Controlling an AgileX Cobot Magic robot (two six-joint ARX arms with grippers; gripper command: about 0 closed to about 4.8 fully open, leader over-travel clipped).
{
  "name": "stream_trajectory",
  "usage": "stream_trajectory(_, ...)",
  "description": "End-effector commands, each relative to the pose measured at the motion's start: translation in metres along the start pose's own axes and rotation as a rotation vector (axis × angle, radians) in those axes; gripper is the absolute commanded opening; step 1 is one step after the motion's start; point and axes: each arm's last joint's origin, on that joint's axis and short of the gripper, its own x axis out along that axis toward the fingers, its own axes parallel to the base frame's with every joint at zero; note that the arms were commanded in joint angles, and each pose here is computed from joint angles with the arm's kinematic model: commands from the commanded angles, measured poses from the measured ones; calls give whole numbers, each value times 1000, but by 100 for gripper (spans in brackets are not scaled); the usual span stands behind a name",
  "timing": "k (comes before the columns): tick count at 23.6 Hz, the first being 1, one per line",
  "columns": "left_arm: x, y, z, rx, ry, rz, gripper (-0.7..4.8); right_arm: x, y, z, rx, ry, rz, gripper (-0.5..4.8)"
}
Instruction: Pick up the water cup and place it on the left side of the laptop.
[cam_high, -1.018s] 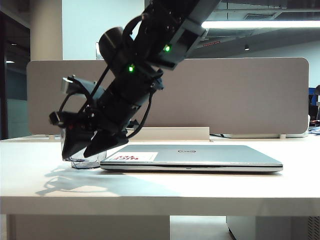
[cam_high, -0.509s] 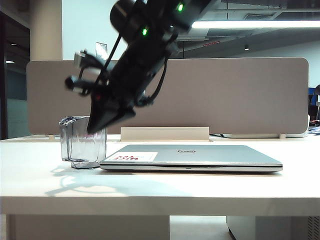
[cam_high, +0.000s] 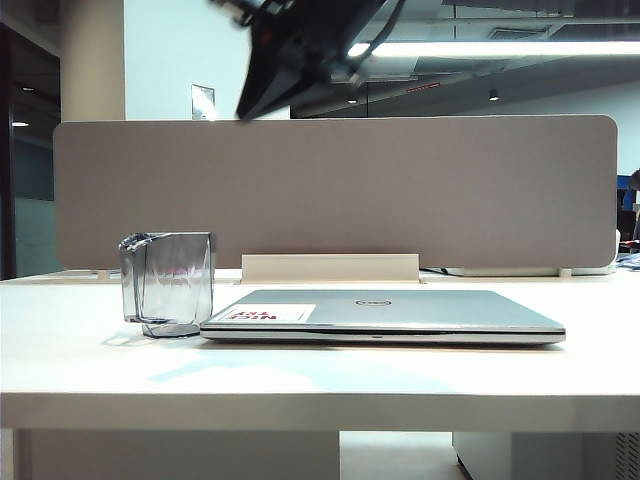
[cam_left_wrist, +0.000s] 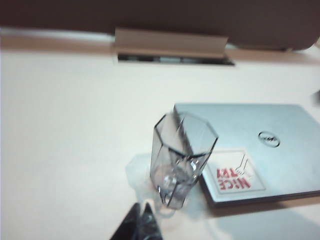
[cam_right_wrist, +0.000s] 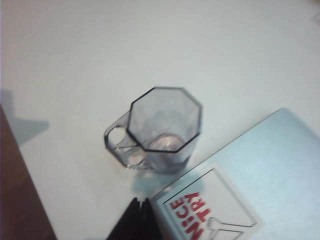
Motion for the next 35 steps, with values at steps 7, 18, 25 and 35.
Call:
stream_trajectory(7,43,-16,-9,31,61,-59,-6,-58,-31,5,19,16,-95,-9)
stream_trajectory(18,82,-34,-36,63,167,-30,-6,-100,-48,0,29,56,-155,-8)
stream_trajectory(25,90,-32,-45,65,204,-13,-6,-144,-45,0,23,43,-190,-8)
stream_trajectory(35,97,-32,-48,66,193,-15,36,-201,-20,-24,10,-23,-216,-8)
